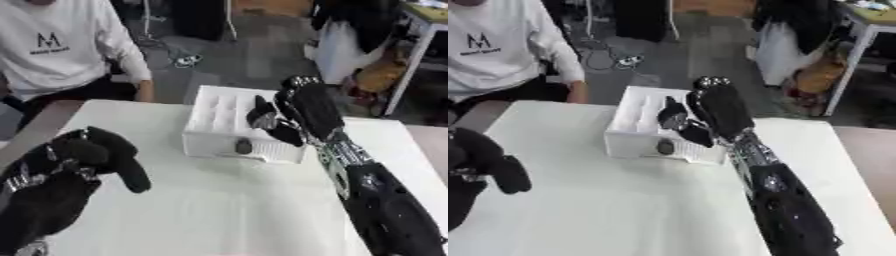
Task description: Pick up objects on the table and place them in the box.
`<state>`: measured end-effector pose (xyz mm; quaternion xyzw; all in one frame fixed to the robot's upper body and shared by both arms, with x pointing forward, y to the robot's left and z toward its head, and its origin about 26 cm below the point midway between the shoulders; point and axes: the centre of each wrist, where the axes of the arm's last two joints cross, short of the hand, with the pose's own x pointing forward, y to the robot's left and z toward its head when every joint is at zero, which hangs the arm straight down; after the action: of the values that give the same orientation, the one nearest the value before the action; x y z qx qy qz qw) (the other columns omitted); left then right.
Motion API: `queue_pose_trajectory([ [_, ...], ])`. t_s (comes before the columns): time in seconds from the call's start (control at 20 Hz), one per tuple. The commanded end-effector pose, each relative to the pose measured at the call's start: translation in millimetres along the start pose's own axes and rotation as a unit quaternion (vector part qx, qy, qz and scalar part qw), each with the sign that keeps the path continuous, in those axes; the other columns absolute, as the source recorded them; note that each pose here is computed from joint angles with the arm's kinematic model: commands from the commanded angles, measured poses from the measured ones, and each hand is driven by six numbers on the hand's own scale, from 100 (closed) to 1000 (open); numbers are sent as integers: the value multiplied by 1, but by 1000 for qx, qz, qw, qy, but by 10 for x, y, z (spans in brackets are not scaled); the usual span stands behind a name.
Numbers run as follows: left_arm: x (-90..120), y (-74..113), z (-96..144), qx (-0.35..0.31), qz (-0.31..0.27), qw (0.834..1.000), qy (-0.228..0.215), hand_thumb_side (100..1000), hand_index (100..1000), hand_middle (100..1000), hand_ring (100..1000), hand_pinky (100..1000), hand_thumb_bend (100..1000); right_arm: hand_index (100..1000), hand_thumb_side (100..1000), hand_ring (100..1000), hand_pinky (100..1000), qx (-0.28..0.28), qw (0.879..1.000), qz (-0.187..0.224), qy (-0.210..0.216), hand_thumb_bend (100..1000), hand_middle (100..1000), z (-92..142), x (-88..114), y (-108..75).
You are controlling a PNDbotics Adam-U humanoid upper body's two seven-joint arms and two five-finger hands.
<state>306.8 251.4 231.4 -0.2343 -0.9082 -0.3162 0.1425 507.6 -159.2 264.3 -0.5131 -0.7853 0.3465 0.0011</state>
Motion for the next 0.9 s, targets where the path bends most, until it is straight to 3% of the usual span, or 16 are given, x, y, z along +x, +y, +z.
queue_pose_trajectory([
  [0.05,58,31,-36,-15,-9,1000,0,693,844,769,581,595,479,100,825,100,100,-2,999,36,-9,100,100,-172,-161,-138],
  [0.6,55,25,-42,-23,-6,1000,5,695,845,768,578,591,482,100,829,100,100,50,993,104,9,100,100,-245,-309,-143],
  [0.9,59,30,-45,-29,-6,1000,8,696,845,768,576,589,484,100,834,100,100,93,984,154,15,100,100,-310,-466,-228],
])
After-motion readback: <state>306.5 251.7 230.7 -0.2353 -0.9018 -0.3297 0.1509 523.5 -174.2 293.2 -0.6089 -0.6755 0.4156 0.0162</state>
